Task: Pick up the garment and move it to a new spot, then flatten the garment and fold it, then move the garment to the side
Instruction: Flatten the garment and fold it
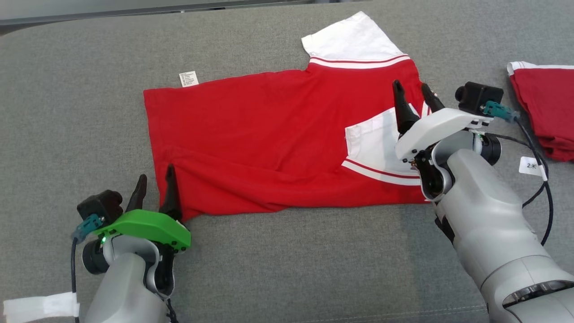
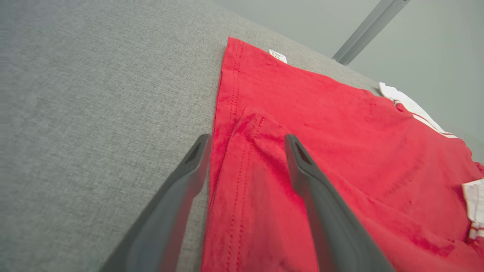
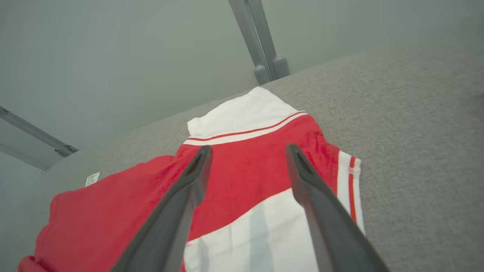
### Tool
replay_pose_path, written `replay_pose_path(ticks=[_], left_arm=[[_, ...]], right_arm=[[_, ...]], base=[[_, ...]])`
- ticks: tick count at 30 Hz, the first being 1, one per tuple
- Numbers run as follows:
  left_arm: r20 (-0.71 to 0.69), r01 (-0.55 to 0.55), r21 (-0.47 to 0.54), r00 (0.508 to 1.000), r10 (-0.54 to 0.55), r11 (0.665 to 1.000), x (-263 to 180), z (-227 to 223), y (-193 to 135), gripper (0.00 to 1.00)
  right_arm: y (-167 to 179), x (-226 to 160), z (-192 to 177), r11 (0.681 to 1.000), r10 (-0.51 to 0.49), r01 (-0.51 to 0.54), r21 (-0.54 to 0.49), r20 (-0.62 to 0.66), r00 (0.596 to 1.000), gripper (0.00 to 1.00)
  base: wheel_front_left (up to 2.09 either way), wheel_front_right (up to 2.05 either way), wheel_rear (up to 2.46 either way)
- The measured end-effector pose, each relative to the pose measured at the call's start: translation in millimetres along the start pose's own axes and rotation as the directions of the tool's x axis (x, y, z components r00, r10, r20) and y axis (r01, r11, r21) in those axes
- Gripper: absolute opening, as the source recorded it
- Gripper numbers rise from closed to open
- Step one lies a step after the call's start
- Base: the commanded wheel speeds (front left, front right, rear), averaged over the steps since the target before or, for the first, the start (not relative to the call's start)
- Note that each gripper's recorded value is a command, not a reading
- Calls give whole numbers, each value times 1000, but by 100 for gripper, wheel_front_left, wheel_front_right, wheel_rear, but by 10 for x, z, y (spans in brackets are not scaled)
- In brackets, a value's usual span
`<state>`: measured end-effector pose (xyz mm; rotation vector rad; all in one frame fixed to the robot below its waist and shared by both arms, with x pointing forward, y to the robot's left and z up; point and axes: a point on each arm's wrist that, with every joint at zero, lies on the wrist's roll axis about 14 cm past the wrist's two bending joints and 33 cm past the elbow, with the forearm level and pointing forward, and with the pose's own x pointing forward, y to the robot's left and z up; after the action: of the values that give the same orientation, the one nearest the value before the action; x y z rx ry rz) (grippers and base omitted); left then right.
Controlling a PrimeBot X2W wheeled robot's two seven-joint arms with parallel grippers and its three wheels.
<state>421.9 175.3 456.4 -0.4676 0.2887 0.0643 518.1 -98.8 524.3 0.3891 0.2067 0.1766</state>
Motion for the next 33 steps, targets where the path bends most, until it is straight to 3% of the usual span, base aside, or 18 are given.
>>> replay_pose_path(ticks=[7,14,28,33], left_arm=[[6,-21,9,1000,21,1000,-279,-62,151,100],[-79,-69,-17,995,67,997,-538,-208,259,100],[-228,-104,-175,972,63,979,-634,-460,81,100],[-272,-134,-177,959,82,975,-575,-584,67,100]], right_arm=[[-20,-128,314,1000,16,-17,8,115,993,100],[-177,-420,517,1000,-15,11,24,214,977,100],[-502,-1039,474,994,-107,97,47,291,951,100],[-598,-1177,495,991,-134,125,48,305,943,100]], base=[[0,0,0],[0,0,0],[0,0,0],[0,0,0]])
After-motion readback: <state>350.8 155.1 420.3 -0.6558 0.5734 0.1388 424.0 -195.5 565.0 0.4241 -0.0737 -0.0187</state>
